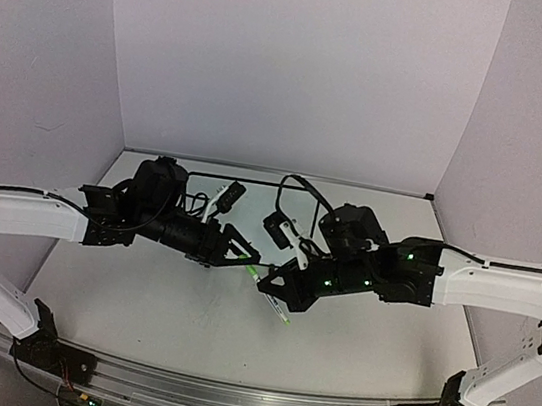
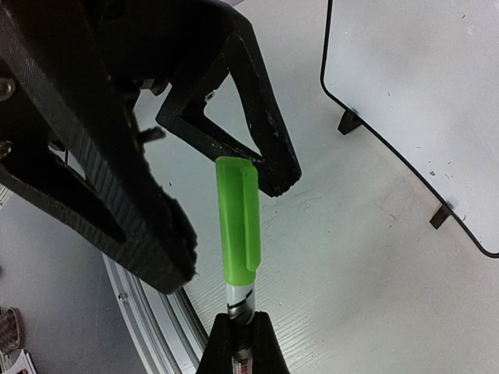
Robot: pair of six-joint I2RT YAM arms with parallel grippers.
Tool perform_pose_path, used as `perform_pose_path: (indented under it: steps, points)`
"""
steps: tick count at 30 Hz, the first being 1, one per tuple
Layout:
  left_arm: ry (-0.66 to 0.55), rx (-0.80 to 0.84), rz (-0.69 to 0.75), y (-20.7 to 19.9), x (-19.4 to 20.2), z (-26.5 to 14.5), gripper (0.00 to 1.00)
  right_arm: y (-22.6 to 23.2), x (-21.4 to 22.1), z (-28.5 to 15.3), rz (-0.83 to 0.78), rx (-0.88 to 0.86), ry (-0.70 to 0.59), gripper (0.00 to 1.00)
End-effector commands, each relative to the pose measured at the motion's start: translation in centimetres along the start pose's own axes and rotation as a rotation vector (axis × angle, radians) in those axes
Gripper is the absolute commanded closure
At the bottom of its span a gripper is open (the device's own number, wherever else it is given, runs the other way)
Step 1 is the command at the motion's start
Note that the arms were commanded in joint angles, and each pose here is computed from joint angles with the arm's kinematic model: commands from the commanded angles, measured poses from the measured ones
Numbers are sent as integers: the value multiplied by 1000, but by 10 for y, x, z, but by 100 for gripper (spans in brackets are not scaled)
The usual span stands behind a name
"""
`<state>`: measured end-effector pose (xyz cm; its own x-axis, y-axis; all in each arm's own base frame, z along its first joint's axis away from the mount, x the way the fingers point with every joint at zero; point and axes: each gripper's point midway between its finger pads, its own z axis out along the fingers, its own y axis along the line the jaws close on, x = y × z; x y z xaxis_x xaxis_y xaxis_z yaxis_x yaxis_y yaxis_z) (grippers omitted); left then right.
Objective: Write a sentence on the whiteboard
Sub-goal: Pass from the right arm to the left, then open the pen cap from the whiteboard marker.
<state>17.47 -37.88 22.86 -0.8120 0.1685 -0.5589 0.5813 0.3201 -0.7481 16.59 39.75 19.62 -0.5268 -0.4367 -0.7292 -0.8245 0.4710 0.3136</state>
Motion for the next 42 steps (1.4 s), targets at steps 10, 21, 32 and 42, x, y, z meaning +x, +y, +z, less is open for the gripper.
perform_pose_path:
  steps: [10,21,32,42]
  points:
    - [-31,64,-4,-17,-17,7,81,6,-12,-5,-33,-5,-36,100]
    - [-108,-16,-25,-8,-26,-8,100,-18,-25,-19,43,130,-141,27]
    - [-379,235,-76,-29,-81,-57,100,-8,-76,-54,311,-85,-564,2]
    - [-380,318,16,-59,-79,-78,100,39,-109,-59,304,-405,-671,13]
